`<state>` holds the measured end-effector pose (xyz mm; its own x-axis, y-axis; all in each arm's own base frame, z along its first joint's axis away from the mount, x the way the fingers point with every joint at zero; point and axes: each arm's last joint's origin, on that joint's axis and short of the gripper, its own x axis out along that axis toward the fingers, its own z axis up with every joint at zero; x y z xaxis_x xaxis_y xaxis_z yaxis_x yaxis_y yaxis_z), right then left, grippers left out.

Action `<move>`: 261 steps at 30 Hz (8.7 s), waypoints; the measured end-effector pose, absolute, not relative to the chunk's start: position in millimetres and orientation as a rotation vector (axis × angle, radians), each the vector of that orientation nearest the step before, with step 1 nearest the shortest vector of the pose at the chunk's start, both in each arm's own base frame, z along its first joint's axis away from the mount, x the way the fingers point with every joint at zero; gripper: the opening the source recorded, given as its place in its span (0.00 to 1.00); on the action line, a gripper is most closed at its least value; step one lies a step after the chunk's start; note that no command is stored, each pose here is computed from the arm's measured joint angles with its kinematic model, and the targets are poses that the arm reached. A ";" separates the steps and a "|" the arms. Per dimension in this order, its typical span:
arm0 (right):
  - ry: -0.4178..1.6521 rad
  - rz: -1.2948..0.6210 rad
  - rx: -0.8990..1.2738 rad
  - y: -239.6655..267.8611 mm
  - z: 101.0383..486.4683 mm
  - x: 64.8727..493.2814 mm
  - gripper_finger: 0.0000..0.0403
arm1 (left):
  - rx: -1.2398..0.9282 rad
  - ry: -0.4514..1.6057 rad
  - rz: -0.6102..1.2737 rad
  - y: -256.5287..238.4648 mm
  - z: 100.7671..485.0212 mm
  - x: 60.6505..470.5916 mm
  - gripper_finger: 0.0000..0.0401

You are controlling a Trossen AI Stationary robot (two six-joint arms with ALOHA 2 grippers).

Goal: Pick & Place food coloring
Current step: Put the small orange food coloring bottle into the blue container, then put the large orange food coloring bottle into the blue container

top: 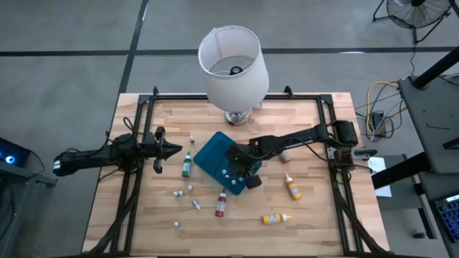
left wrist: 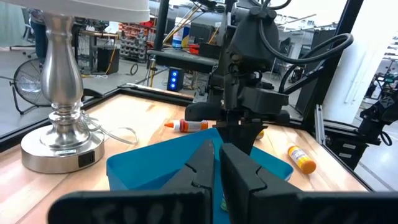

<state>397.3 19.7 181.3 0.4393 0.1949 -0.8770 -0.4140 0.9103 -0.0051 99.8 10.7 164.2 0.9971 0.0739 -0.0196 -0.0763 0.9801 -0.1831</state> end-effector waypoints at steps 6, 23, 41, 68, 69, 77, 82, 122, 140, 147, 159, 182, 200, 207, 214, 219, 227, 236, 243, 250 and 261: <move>1.058 0.361 -0.245 17.2 180.5 397.1 0.12 | -0.185 0.013 0.075 10.7 164.2 99.8 0.00; 1.074 0.378 -0.266 17.1 174.3 395.3 0.12 | -0.184 0.012 0.075 10.7 164.3 99.8 0.00; 1.049 0.373 -0.268 16.3 178.6 398.7 0.12 | -0.184 0.012 0.076 10.7 164.3 99.8 0.00; 1.132 0.340 -0.213 3.1 186.7 406.2 0.12 | -0.184 0.013 0.076 10.7 164.3 99.9 0.00; 1.139 0.340 -0.211 3.1 183.7 407.4 0.12 | -0.185 0.013 0.075 10.7 164.2 99.9 0.00; 1.128 0.338 -0.207 3.5 180.9 411.7 0.12 | -0.185 0.015 0.077 10.7 164.1 100.0 0.00; 1.128 0.331 -0.185 5.4 177.2 410.7 0.12 | -0.185 0.016 0.078 10.8 164.0 100.0 0.00; 1.100 0.386 -0.206 16.0 162.8 406.1 0.22 | -0.185 0.017 0.078 10.7 163.9 100.0 0.00; 1.096 0.383 -0.205 15.1 167.1 404.8 0.30 | -0.185 0.017 0.078 10.7 163.9 100.0 0.00; 1.055 0.392 -0.182 14.9 183.5 401.2 0.29 | -0.185 0.017 0.078 10.7 163.9 100.0 0.00; 0.997 0.315 -0.107 9.2 223.8 380.7 0.29 | -0.185 0.016 0.078 10.7 163.9 100.0 0.00; 1.009 -0.292 0.365 -33.5 233.0 288.2 0.29 | -0.185 0.015 0.078 10.8 164.0 100.1 0.00; 0.995 -0.524 0.643 -47.9 229.3 251.6 0.29 | -0.185 0.015 0.078 10.8 164.0 100.1 0.00; 1.010 -0.562 0.637 -49.1 226.9 249.3 0.40 | -0.185 0.016 0.078 10.8 164.0 100.1 0.00; 1.014 -0.583 0.649 -51.6 223.4 247.4 0.59 | -0.185 0.016 0.078 10.8 164.0 100.1 0.00; 1.015 -0.657 0.724 -59.6 216.1 241.9 0.66 | -0.185 0.016 0.078 10.8 164.0 100.1 0.00; 1.023 -0.706 0.776 -75.1 210.4 237.7 0.66 | -0.185 0.016 0.078 10.8 163.9 100.1 0.00; 1.178 -0.681 0.773 -90.3 197.0 251.3 0.65 | -0.185 0.017 0.078 10.8 164.0 100.1 0.00; 1.285 -0.695 0.740 -90.6 181.3 252.8 0.65 | -0.185 0.017 0.078 10.8 163.9 100.1 0.00; 1.312 -0.702 0.740 -91.1 175.5 253.9 0.65 | -0.185 0.017 0.078 10.8 163.9 100.1 0.00; 1.392 -0.742 0.745 -96.0 152.5 264.9 0.65 | -0.185 0.017 0.078 10.8 163.9 100.1 0.00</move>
<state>264.9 -96.0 152.5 0.0409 -0.0187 -0.9990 0.8186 0.5740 0.0228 100.1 10.8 163.9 0.9968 0.0758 -0.0238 -0.0789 0.9800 -0.1829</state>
